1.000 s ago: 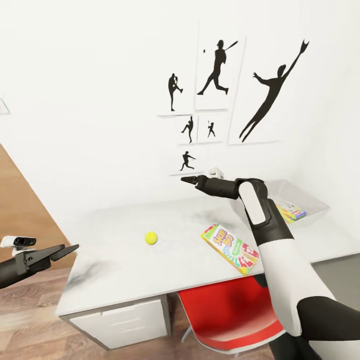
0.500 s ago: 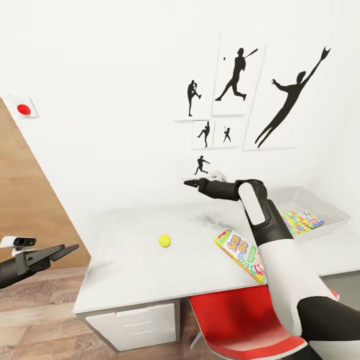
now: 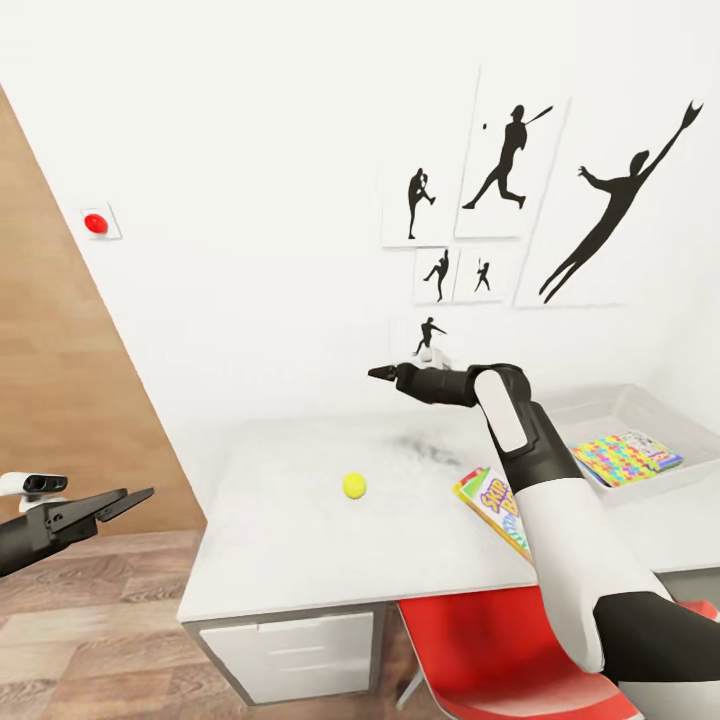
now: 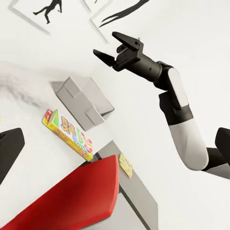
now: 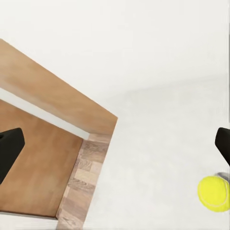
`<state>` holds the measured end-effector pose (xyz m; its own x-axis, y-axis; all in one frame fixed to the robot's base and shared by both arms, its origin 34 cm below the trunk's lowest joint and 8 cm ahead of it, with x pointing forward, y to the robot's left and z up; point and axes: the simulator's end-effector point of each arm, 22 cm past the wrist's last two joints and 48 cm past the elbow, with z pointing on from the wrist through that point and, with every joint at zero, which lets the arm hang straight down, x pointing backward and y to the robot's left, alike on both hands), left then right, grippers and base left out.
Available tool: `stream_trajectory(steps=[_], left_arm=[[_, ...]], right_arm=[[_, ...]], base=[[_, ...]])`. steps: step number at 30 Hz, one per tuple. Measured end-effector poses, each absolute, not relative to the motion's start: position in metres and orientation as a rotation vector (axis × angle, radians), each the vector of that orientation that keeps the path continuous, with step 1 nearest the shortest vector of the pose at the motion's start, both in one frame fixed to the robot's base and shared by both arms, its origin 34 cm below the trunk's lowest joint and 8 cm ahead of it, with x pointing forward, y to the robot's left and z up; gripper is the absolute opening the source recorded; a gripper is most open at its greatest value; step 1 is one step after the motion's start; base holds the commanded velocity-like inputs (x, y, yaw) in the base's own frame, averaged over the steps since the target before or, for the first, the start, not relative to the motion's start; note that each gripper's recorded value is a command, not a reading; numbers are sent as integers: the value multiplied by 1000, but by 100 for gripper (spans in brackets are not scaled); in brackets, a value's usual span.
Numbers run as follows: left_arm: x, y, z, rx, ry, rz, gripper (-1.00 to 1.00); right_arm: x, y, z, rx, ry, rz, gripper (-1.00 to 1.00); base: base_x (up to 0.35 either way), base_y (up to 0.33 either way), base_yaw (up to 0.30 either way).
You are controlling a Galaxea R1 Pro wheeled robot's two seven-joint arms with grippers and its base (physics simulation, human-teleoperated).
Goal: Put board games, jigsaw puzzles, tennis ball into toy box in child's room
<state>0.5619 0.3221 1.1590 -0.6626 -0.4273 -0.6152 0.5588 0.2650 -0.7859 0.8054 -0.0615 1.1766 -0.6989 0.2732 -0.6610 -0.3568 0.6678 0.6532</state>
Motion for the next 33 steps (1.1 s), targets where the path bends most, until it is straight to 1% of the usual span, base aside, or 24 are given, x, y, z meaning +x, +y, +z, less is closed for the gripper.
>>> stream_trajectory(steps=[8,15,20,26,33], left_arm=[[562,322,1159,122,1721,-1521,100],[562,322,1159,123,1722,-1521,100],[562,322,1159,123,1722,-1521,100],[562,322,1159,123,1722,-1521,100],[562,322,1159,123,1721,-1521,100]], right_arm=[[808,-67,1156,-29,2161,998,100],[805,-91,1078,95,2369,831,100],[800,-111,1037,166,2491,681,100],[794,-126,1015,208,2558,575,100],[792,-135,1007,235,2578,547,100]], base=[[0,3,2],[0,11,0],[0,165,0],[0,90,0],[0,104,0]])
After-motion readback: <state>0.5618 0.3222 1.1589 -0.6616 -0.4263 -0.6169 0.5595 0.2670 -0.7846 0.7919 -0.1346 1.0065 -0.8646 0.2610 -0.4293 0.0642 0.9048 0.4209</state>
